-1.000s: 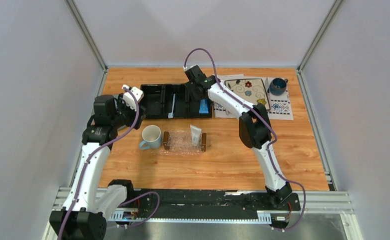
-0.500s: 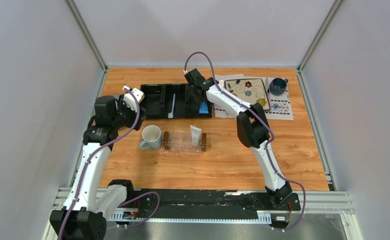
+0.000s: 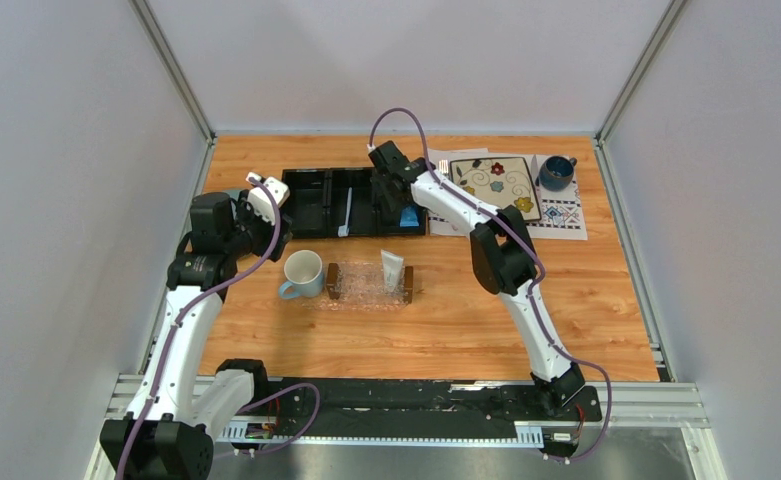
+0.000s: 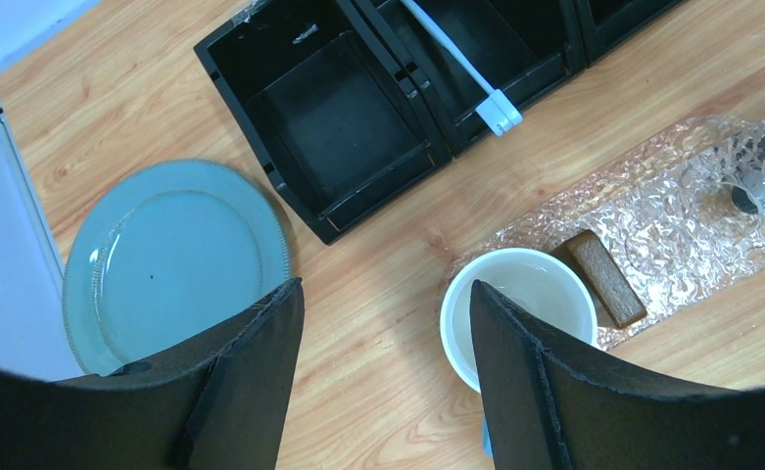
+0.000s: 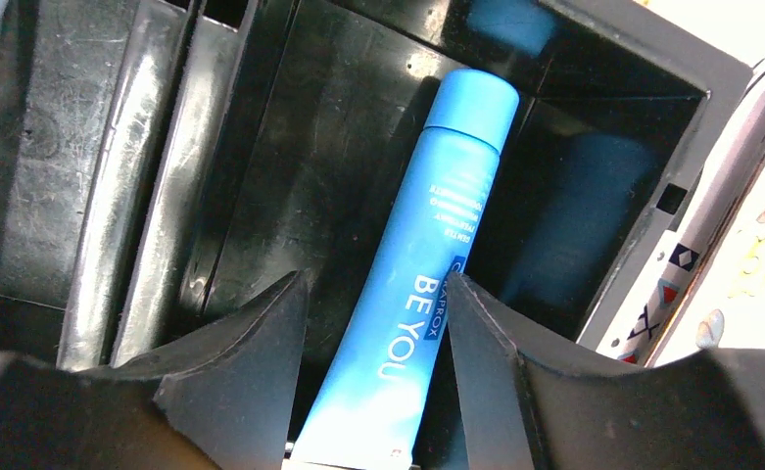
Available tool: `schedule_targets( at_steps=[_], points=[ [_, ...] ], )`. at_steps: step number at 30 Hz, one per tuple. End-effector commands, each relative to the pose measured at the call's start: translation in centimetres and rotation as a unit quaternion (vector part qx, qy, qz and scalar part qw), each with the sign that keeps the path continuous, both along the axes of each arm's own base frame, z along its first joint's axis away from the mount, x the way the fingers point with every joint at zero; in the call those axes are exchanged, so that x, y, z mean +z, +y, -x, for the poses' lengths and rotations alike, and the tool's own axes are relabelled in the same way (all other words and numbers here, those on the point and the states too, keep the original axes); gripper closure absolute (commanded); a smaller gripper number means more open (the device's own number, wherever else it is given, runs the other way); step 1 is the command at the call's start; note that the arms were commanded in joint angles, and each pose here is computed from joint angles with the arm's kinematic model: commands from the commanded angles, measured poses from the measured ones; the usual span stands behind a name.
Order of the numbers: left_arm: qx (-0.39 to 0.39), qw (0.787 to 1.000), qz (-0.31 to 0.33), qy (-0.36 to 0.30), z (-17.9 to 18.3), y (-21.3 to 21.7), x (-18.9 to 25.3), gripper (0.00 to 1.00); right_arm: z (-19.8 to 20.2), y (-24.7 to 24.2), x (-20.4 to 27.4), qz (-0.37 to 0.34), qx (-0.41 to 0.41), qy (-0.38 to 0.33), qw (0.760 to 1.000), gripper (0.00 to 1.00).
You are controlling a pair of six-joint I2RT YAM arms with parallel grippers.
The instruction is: Prepare toiletry sets of a toothbrush and toothpaste on the tray
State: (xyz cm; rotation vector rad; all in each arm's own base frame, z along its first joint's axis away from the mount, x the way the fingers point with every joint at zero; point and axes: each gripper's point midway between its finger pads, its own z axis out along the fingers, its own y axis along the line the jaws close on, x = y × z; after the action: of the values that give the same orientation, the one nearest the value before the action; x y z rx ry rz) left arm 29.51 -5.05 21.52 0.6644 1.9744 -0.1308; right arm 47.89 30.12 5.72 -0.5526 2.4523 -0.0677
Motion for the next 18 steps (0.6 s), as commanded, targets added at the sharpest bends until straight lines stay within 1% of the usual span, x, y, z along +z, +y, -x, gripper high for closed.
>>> schedule_targets(
  at_steps=[1,6,10,13,18],
  points=[
    [-0.001,1.000,-0.006,-0.024,-0.6,0.3,0.8,0.29,0.5,0.1,-2.0,-0.026,-0.011,0.042,0.999,0.43],
    [-0.004,1.000,-0.002,-0.017,-0.7,0.1,0.5,0.29,1.0,1.6,-1.1,-0.065,0.011,0.055,0.996,0.44],
    [-0.004,1.000,-0.003,-0.016,-0.9,0.1,0.5,0.29,0.8,2.1,-0.1,-0.077,0.016,0.049,0.996,0.44],
    [-0.005,1.000,-0.004,-0.018,-0.9,0.1,0.6,0.29,0.6,1.7,0.4,-0.072,0.012,0.042,0.996,0.42],
    [-0.005,1.000,-0.003,-0.017,-1.0,0.1,0.6,0.29,0.5,0.7,-0.5,-0.038,0.007,0.042,0.998,0.41]
  ],
)
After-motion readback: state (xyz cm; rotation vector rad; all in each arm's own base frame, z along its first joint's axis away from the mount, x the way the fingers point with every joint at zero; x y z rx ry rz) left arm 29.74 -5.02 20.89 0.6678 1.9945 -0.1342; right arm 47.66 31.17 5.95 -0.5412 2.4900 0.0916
